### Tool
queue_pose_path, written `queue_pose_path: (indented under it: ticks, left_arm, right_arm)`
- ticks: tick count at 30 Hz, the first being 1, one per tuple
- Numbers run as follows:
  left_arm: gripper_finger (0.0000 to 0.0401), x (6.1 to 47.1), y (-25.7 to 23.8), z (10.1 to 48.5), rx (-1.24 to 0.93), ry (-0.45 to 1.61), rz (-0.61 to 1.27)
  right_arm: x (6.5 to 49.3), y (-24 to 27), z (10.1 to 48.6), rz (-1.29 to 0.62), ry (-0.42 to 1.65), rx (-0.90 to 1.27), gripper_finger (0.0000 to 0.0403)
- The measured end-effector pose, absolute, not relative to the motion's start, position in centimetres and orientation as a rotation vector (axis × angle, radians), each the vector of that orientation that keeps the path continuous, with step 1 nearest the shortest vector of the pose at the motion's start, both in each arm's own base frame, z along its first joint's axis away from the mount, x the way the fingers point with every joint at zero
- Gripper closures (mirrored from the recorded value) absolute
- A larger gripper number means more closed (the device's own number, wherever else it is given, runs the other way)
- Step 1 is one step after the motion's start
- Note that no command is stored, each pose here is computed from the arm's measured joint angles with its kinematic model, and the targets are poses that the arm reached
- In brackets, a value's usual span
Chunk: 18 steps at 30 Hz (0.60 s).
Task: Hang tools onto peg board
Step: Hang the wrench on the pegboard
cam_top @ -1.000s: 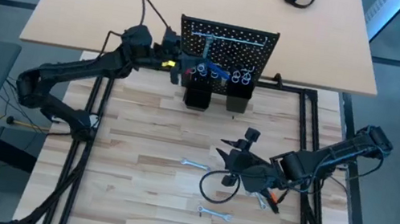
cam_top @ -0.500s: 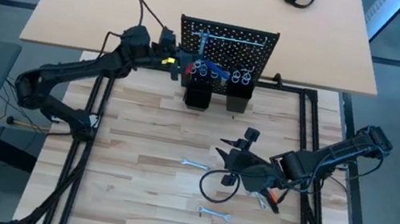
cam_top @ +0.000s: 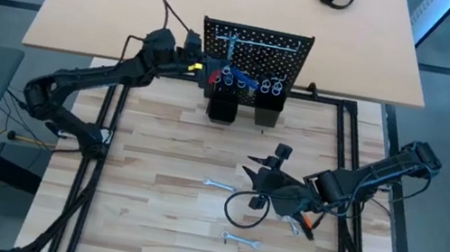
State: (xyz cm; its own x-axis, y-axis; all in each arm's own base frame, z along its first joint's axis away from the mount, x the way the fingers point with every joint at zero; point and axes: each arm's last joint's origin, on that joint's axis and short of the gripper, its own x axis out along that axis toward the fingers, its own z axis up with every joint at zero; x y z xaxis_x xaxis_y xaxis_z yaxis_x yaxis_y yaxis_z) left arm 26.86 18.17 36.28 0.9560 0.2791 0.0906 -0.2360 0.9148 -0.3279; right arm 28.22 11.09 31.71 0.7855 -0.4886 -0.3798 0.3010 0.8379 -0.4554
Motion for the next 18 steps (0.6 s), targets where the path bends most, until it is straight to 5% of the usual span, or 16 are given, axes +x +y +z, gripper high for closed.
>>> queue_pose_path:
  ticks: [18]
  left_arm:
    - [0.0401,26.1,19.3,36.2,-0.329,-0.14,0.314]
  right_arm:
    - [28.2,11.1,31.7,-0.437,0.511,-0.387,0.0255]
